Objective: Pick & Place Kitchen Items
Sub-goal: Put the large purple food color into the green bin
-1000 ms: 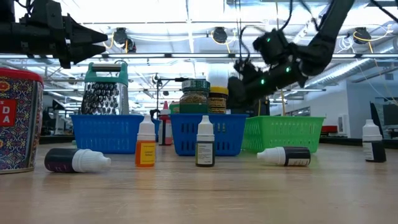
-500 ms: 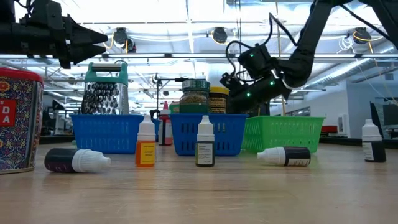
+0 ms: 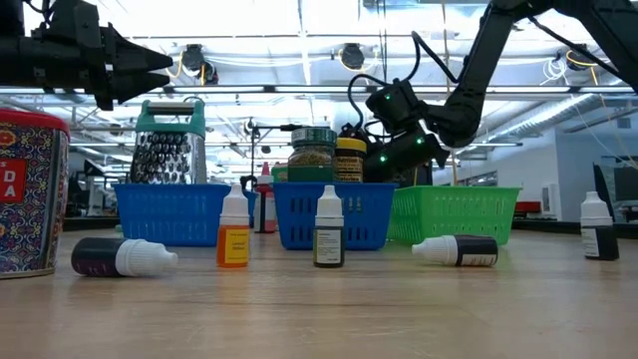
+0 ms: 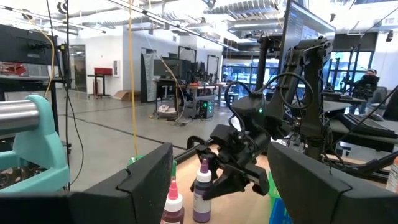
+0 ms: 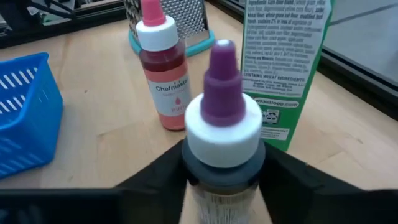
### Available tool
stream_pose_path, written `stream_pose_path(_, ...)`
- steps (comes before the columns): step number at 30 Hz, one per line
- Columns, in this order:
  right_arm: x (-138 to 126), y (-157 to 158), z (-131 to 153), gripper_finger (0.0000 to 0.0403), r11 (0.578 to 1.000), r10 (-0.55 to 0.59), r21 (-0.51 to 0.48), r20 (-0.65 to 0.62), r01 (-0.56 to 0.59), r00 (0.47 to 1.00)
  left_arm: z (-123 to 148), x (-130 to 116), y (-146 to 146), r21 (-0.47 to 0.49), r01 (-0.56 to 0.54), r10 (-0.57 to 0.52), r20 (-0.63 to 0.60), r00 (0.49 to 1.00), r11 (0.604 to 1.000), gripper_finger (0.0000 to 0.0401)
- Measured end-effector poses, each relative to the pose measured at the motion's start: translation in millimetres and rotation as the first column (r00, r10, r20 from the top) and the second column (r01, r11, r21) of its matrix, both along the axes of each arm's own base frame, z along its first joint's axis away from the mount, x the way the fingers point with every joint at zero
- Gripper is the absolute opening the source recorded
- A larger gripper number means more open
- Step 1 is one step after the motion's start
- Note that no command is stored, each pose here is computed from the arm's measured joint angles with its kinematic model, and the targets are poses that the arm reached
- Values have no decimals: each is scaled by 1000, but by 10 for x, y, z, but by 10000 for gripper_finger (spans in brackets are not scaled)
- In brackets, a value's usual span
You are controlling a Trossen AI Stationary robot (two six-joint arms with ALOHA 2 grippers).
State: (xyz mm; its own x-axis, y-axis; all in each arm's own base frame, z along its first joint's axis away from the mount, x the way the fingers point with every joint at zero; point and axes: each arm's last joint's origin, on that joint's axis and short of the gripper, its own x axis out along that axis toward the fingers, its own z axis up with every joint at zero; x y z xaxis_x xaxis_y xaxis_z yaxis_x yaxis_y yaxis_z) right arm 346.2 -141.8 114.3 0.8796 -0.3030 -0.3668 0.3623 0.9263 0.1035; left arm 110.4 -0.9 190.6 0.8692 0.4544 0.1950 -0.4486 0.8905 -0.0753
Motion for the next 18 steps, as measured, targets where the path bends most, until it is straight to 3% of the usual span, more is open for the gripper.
stream_pose_path(3,0,0,1,114,1000,1,-4,0,-1,1000,-2,0,0,0,0,0,-1,1000,1000,267)
stream_pose_path(10,-6,5,21,114,1000,2,-1,-6,-2,1000,0,0,0,0,0,0,0,1000,1000,267)
stream_pose_path(18,-77,58,328,114,1000,12,-5,-22,-12,1000,-1,0,0,0,0,0,-1,1000,1000,267)
